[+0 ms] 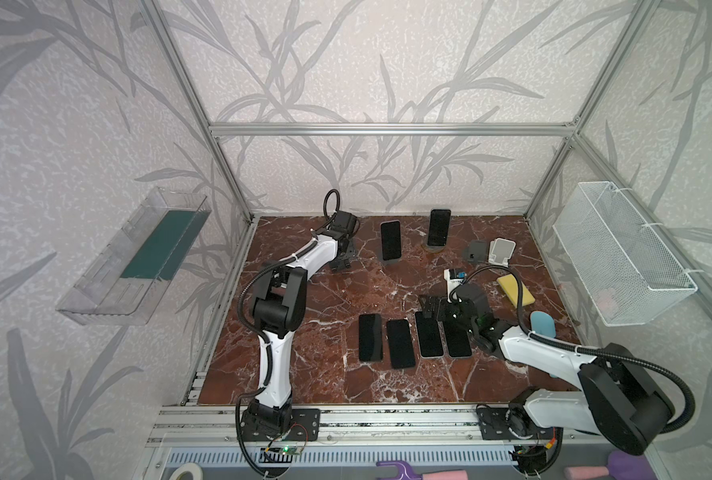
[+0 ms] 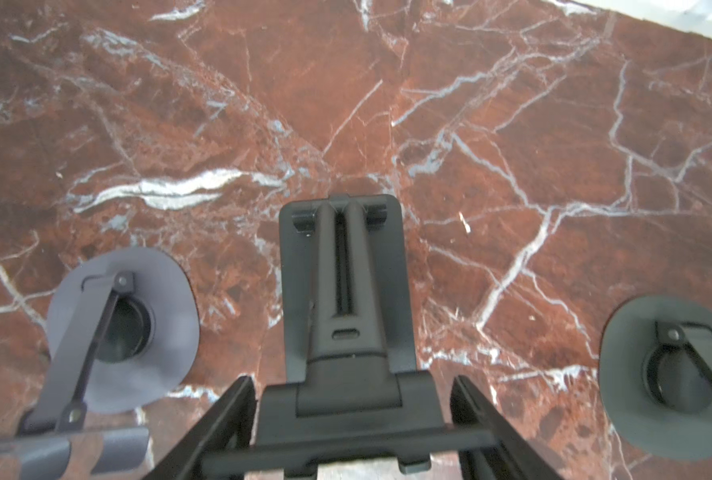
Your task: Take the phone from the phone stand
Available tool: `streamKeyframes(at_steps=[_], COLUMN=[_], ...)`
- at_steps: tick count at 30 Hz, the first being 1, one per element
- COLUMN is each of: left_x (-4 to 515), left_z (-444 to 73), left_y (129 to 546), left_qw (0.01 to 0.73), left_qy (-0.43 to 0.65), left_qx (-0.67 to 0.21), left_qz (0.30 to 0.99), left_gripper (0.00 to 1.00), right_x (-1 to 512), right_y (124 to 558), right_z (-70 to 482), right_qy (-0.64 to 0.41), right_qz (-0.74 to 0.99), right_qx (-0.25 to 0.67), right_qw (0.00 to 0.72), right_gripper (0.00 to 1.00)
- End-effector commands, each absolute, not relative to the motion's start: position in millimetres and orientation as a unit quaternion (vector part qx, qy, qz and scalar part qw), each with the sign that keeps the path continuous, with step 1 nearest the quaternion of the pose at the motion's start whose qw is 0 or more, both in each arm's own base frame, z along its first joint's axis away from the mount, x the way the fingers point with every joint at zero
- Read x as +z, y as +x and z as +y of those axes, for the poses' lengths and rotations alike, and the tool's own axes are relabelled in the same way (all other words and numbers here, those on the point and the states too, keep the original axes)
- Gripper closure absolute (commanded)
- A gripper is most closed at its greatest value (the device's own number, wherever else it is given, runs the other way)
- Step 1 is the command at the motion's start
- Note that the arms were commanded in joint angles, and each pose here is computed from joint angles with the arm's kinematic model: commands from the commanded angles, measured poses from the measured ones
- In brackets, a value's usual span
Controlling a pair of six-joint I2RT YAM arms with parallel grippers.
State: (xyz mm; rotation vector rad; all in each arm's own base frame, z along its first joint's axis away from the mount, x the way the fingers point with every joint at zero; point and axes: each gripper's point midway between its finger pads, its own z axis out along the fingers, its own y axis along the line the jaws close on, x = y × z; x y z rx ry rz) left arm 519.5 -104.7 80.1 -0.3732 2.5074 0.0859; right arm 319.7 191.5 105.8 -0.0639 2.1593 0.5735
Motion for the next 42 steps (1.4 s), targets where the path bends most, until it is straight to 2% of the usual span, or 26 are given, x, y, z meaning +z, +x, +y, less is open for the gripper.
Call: streamKeyframes(at_steps=[1,8,10,14,19,24,30,36,42], left_x=[78.2,76.6,74.1,86.3,134.4,180.6,210.2,213.9,226.5], left_z=[-88.5,-70.3,-67.8,-91.6,-99.5,-102.4,-113.8,-130.0,-160.7], left_y=[529.6,535.0,534.1,525.6,516.8,503.7,481.0,456.7,446.1], left_qw=[0.294,0.289,0.283,0.255,0.298,0.349,0.376,0.358,0.383], left_qy=[-0.137,-0.153,-0.154,-0.115,-0.103,-0.112,-0.117,-0.121,-0.109], left_qx=[0.051,0.056,0.053,-0.009,-0.033,-0.073,-0.139,-0.194,-0.217], left_qz=[0.945,0.943,0.945,0.960,0.948,0.928,0.909,0.905,0.891], left_gripper=[0.32,0.32,0.28,0.12,0.05,0.04,0.07,0.09,0.08], right_x=[117.2,116.8,117.5,117.2,116.9,117.3,124.8,124.4,136.7], right_y=[326.9,327.4,326.9,325.9,326.3,325.5,323.2,322.4,311.1], right_z=[194.9,195.9,195.5,195.6,196.9,197.0,188.0,156.5,117.3], right_qy=[-0.028,-0.029,-0.030,-0.030,-0.029,-0.030,-0.021,0.040,0.101], right_qz=[0.862,0.863,0.862,0.862,0.862,0.862,0.856,0.848,0.818], right_qx=[0.229,0.229,0.229,0.229,0.230,0.227,0.215,0.172,0.135], right_qw=[0.451,0.450,0.451,0.450,0.451,0.452,0.469,0.499,0.551], right_gripper=[0.00,0.00,0.00,0.00,0.00,0.00,0.00,0.00,0.01])
